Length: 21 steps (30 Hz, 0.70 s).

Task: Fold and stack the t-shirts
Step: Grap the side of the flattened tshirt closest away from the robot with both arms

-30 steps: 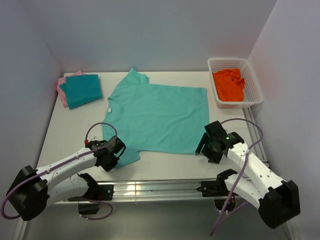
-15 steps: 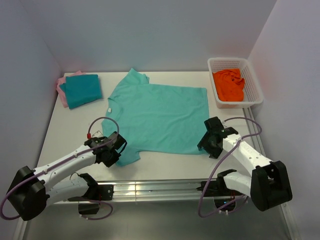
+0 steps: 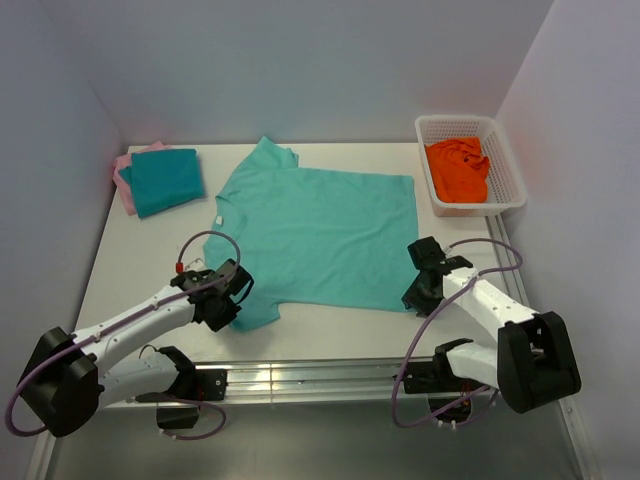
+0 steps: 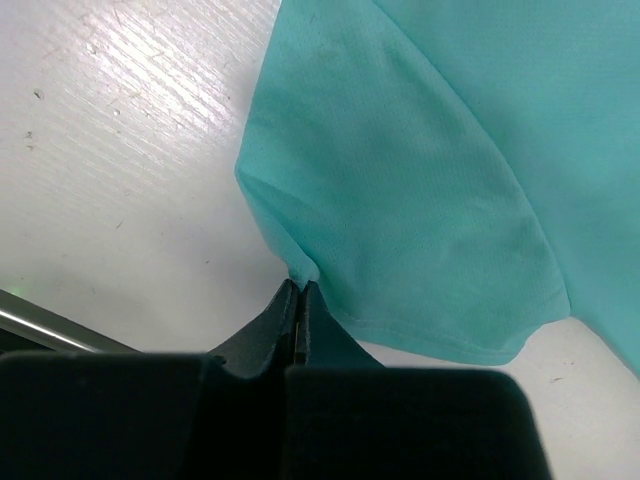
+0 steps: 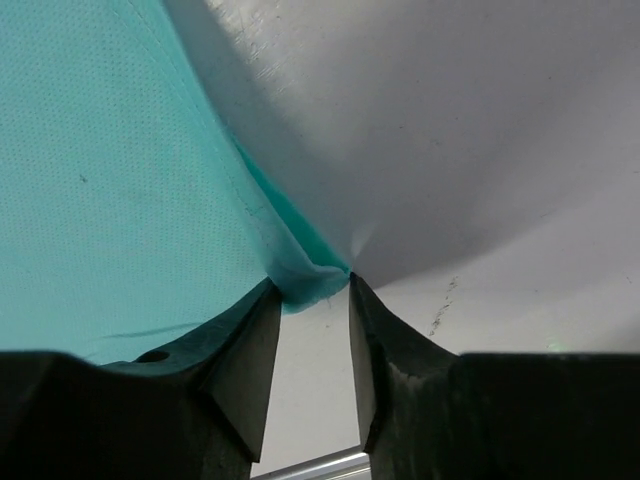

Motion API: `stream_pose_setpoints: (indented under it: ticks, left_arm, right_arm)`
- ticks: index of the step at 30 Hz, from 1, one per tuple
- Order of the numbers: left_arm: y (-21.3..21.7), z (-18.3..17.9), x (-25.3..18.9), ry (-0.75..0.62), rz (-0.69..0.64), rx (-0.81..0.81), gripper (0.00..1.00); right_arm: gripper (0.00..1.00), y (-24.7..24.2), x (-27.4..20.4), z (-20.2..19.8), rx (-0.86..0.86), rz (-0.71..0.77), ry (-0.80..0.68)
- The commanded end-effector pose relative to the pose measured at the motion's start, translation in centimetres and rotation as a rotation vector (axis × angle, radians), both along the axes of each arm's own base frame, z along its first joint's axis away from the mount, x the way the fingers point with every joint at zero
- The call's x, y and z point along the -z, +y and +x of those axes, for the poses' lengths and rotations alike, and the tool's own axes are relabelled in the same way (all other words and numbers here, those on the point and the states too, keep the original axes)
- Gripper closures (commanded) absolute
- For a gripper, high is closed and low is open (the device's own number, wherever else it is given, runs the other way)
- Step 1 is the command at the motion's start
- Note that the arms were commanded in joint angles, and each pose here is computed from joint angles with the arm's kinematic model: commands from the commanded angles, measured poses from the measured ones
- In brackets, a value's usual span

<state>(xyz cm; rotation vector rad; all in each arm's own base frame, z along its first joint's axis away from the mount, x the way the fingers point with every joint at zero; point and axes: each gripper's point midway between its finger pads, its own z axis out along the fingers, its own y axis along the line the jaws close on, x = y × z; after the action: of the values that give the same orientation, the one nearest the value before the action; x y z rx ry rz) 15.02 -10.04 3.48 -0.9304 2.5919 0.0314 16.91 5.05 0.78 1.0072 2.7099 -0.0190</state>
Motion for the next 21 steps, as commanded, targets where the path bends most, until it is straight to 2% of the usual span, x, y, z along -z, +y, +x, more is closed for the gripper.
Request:
stream_pose_setpoints:
  ticks: [1, 3, 5, 8, 14, 21]
  left_arm:
    - [0.0, 0.9, -0.7, -0.040, -0.011, 0.007, 1.00]
    - [0.0, 0.9, -0.7, -0.044, -0.014, 0.004, 1.00]
    - [-0.1, 0.9, -0.9, -0.050, -0.019, 0.004, 1.00]
    - [0.0, 1.0, -1.1, -0.058, -0.018, 0.001, 1.00]
    - [0.0, 0.9, -1.9, -0.066, -0.033, -0.008, 1.00]
    - [-1.2, 1.8, -5.1, -0.094, -0.088, -0.018, 1.00]
  right_arm:
    - [0.61, -0.7, 0.7, 0.7, 0.032, -0.034, -0.017]
    - [0.66, -0.8, 0.7, 0.7, 0.034, -0.038, -0.015]
    - [0.86, -0.9, 0.6, 0.6, 0.033, -0.044, -0.010]
    - [1.00, -0.9, 0.6, 0.4, 0.033, -0.048, 0.003]
    - [1.00, -0.8, -0.5, 0.5, 0.022, -0.039, -0.020]
    - [1.00, -0.9, -3.5, 0.3, 0.013, -0.038, -0.044]
